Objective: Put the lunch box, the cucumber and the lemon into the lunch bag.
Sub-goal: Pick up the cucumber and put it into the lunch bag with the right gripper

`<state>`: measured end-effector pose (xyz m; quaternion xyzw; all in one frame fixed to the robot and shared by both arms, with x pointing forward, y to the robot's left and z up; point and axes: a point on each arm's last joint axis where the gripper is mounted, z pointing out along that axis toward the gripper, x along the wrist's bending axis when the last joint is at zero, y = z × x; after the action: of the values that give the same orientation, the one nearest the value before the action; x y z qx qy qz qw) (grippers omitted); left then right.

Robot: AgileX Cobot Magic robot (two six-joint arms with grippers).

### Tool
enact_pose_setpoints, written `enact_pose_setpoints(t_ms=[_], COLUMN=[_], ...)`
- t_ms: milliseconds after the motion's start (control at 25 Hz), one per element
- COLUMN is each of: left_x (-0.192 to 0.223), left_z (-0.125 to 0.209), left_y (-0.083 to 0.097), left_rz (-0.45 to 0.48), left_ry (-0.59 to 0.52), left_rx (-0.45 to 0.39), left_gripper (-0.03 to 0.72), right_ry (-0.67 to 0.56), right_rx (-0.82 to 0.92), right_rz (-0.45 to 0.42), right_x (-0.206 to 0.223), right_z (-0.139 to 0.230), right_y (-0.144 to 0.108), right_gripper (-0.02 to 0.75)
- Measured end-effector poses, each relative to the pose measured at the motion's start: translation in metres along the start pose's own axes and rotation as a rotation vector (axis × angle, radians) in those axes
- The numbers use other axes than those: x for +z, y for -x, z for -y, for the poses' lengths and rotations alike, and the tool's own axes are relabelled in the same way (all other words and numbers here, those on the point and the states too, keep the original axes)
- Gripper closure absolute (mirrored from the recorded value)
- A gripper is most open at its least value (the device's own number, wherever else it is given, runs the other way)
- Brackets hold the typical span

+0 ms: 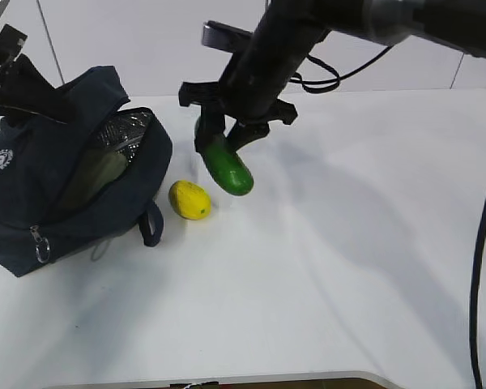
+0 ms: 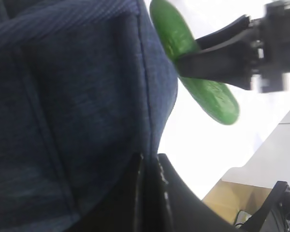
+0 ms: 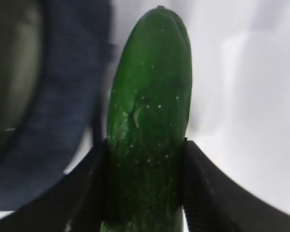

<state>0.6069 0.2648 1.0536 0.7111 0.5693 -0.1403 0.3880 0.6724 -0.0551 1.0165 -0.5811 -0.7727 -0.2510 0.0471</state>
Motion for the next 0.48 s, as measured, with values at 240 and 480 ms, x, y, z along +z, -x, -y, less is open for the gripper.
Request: enact_pose_setpoints(t_ms=[240, 480], left_x=[0.000, 0.000], left_z=[-0.003, -0.004], left_y=[0.004, 0.006], left_rz=[0.047, 0.065], left_ry=[0.033, 0.048], left_rx=[-0.022, -0.031], left_gripper=[0.701, 0.701], right_ry=[-0.004, -0.028], right_rx=[0.026, 0.063], right_rz=[-0.201, -0.421], right_x=[-0.006, 0.012], right_z=[-0.001, -0.001], right_y=[-0.020, -0.033], right_gripper=[0.398, 0.398])
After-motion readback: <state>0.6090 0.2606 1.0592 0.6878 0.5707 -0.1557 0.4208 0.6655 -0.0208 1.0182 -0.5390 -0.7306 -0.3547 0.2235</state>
